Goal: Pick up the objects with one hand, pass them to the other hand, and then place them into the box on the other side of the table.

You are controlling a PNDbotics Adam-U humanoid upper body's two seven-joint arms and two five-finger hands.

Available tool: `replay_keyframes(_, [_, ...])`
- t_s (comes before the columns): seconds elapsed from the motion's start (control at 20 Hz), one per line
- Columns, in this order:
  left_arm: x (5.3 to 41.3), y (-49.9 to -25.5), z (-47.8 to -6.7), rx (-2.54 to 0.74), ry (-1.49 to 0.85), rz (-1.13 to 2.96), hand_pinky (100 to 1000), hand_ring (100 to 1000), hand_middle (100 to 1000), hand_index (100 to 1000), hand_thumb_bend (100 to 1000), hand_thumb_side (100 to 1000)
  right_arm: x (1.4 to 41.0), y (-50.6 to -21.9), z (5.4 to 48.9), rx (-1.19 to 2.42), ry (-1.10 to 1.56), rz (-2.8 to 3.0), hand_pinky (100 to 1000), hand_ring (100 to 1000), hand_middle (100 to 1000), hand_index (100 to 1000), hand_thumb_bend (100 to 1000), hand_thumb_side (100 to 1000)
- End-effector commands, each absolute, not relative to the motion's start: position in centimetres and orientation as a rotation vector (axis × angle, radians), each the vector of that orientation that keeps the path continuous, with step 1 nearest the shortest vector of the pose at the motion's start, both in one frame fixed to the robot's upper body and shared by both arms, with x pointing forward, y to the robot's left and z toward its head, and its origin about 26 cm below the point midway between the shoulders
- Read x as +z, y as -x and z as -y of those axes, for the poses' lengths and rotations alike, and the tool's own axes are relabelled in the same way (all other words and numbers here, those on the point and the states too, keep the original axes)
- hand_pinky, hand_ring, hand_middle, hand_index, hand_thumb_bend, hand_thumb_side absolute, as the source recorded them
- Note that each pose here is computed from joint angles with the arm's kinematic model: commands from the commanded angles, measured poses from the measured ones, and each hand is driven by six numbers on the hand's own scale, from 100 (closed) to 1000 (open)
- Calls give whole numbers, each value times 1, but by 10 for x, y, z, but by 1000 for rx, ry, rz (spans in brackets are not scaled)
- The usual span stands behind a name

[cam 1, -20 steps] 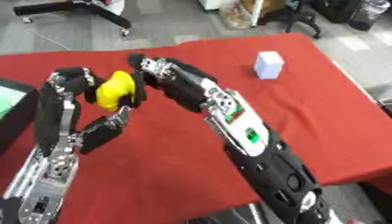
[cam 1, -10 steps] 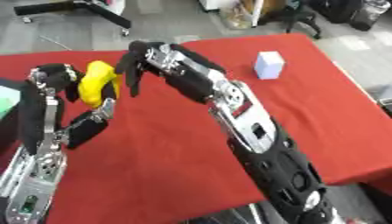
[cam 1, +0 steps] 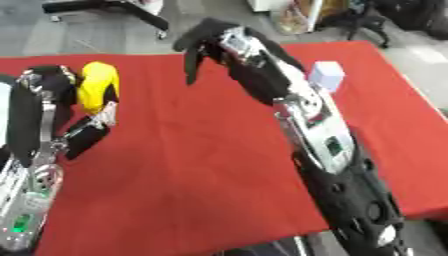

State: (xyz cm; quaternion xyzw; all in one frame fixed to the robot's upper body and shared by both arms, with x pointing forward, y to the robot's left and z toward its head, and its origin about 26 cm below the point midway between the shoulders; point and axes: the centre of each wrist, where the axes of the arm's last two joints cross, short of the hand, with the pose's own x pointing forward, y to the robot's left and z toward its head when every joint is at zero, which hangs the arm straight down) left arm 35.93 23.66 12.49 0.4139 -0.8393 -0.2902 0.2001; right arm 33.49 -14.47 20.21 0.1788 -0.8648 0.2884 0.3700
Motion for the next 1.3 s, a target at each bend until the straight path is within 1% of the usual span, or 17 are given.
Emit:
replay_keyframes(0.05, [137, -361, -281, -844, -1341, 2180, 305, 157, 191, 363, 100, 100, 206, -334, 159, 689, -397, 2245, 1000, 477, 467, 686, 100, 954])
replay_keyframes(0.3, [134, -367, -359, -824, -1569, 1675, 316, 158, 205, 382, 100, 100, 194, -335, 170, 635, -338, 2207, 1000, 473, 465, 686, 100, 963])
replay_keyframes(0.55, [135, -376, -411, -806, -1631, 1298, 344, 175, 223, 401, 100, 100, 188, -335, 172, 620, -321, 2188, 1000, 472, 464, 688, 100, 968])
replay_keyframes(0.6, [133, -377, -420, -821, -1626, 1225, 432, 254, 292, 459, 100, 100, 187, -335, 172, 622, -321, 2186, 1000, 471, 463, 689, 100, 970])
replay_keyframes(0.65, [131, -379, -428, -841, -1613, 1150, 504, 339, 359, 531, 200, 148, 187, -335, 172, 626, -323, 2185, 1000, 470, 462, 690, 100, 972])
replay_keyframes(0.7, [129, -380, -435, -866, -1591, 1080, 647, 490, 491, 687, 448, 470, 187, -335, 172, 630, -325, 2184, 1000, 470, 462, 691, 100, 973])
replay_keyframes(0.75, [129, -381, -440, -893, -1565, 1023, 710, 551, 569, 765, 625, 635, 186, -335, 172, 634, -326, 2184, 1000, 470, 462, 692, 100, 973])
replay_keyframes(0.8, [130, -382, -444, -923, -1543, 970, 758, 616, 641, 822, 793, 733, 186, -335, 171, 637, -327, 2183, 1000, 470, 462, 692, 100, 974])
replay_keyframes(0.85, [133, -383, -447, -947, -1531, 927, 790, 672, 698, 863, 900, 774, 186, -335, 171, 640, -328, 2182, 1000, 470, 462, 693, 100, 975])
replay_keyframes(0.9, [136, -383, -449, -969, -1529, 890, 839, 752, 773, 916, 1000, 886, 185, -335, 171, 644, -329, 2181, 1000, 470, 461, 694, 100, 976])
replay_keyframes(0.95, [141, -384, -450, -986, -1534, 861, 862, 778, 799, 934, 1000, 937, 185, -335, 171, 646, -329, 2180, 1000, 470, 461, 694, 100, 976])
replay_keyframes(1.05, [153, -384, -451, -1011, -1563, 824, 880, 801, 825, 949, 1000, 953, 185, -335, 171, 650, -329, 2180, 1000, 470, 461, 695, 100, 976])
replay_keyframes(1.1, [159, -384, -450, -1022, -1581, 813, 902, 827, 852, 969, 1000, 967, 185, -335, 171, 650, -329, 2180, 1000, 470, 462, 696, 100, 976])
replay_keyframes(1.15, [166, -383, -449, -1031, -1597, 807, 905, 830, 856, 971, 1000, 966, 185, -335, 172, 650, -327, 2180, 1000, 470, 462, 697, 100, 976])
replay_keyframes(1.2, [173, -383, -447, -1043, -1621, 802, 905, 831, 860, 972, 1000, 948, 185, -335, 172, 649, -325, 2180, 1000, 470, 462, 697, 100, 976])
replay_keyframes(1.3, [191, -380, -440, -1031, -1657, 851, 876, 802, 831, 951, 1000, 865, 185, -336, 173, 648, -317, 2181, 1000, 470, 462, 700, 100, 976])
